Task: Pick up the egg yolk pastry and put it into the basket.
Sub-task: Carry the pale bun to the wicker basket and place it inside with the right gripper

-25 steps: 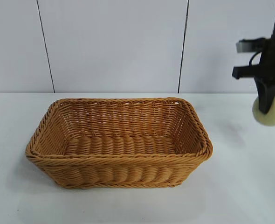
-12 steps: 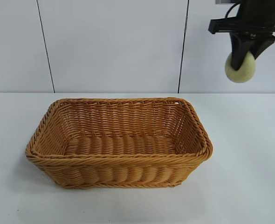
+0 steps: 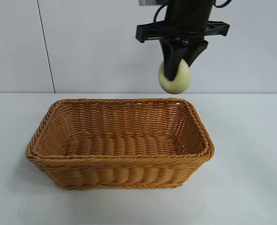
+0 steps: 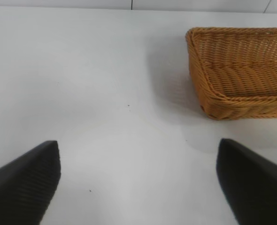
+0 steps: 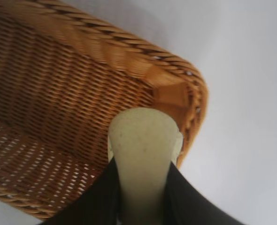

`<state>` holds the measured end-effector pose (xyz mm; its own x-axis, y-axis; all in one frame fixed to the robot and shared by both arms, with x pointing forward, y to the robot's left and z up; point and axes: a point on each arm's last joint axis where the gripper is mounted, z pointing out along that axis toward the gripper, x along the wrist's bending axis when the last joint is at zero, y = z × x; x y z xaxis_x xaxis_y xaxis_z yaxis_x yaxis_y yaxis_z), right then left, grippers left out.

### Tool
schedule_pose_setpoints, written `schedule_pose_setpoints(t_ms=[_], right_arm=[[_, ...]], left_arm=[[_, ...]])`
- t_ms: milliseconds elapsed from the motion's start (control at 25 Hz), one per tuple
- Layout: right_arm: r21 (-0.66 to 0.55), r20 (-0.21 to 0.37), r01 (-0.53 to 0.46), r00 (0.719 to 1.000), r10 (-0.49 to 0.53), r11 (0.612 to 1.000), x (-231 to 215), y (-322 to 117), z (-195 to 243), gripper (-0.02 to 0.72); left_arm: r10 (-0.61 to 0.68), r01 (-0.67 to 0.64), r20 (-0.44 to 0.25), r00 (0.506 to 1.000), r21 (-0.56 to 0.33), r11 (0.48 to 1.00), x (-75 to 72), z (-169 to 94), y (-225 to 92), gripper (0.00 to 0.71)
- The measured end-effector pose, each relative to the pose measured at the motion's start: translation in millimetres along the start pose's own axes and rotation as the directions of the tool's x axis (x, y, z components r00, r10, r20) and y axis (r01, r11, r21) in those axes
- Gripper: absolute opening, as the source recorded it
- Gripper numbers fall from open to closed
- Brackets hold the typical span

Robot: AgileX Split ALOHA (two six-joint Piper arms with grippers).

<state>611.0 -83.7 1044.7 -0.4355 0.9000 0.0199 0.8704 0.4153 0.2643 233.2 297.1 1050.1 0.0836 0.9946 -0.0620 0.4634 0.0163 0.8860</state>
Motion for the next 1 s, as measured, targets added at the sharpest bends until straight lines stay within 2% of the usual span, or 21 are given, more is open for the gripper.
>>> schedule_pose_setpoints(t_ms=[240, 440, 800, 880, 960, 1000], right_arm=[[-0.015, -0.024, 0.044, 0.999, -0.044, 0.999, 36.3, 0.8, 14.1, 0.125], [0.010, -0.035, 0.087, 0.996, -0.087, 0.996, 61.3, 1.7, 55.4, 0.124], [0.117, -0.029, 0.071, 0.997, -0.069, 0.991, 68.6, -6.1, 140.9, 0.121], [0.112, -0.029, 0.071, 0.997, -0.068, 0.991, 68.8, -5.7, 143.0, 0.161], [0.104, -0.031, 0.071, 0.997, -0.068, 0.992, 69.1, -4.3, 141.9, 0.253], [0.101, -0.032, 0.071, 0.997, -0.068, 0.992, 69.3, -3.5, 141.2, 0.325]], left_arm=[[0.000, 0.000, 0.000, 1.000, 0.000, 1.000, 0.0, 0.0, 0.0, 0.695], [0.000, 0.000, 0.000, 1.000, 0.000, 1.000, 0.0, 0.0, 0.0, 0.695], [0.000, 0.000, 0.000, 1.000, 0.000, 1.000, 0.0, 0.0, 0.0, 0.695], [0.000, 0.000, 0.000, 1.000, 0.000, 1.000, 0.0, 0.0, 0.0, 0.695], [0.000, 0.000, 0.000, 1.000, 0.000, 1.000, 0.0, 0.0, 0.0, 0.695], [0.000, 0.000, 0.000, 1.000, 0.000, 1.000, 0.0, 0.0, 0.0, 0.695]])
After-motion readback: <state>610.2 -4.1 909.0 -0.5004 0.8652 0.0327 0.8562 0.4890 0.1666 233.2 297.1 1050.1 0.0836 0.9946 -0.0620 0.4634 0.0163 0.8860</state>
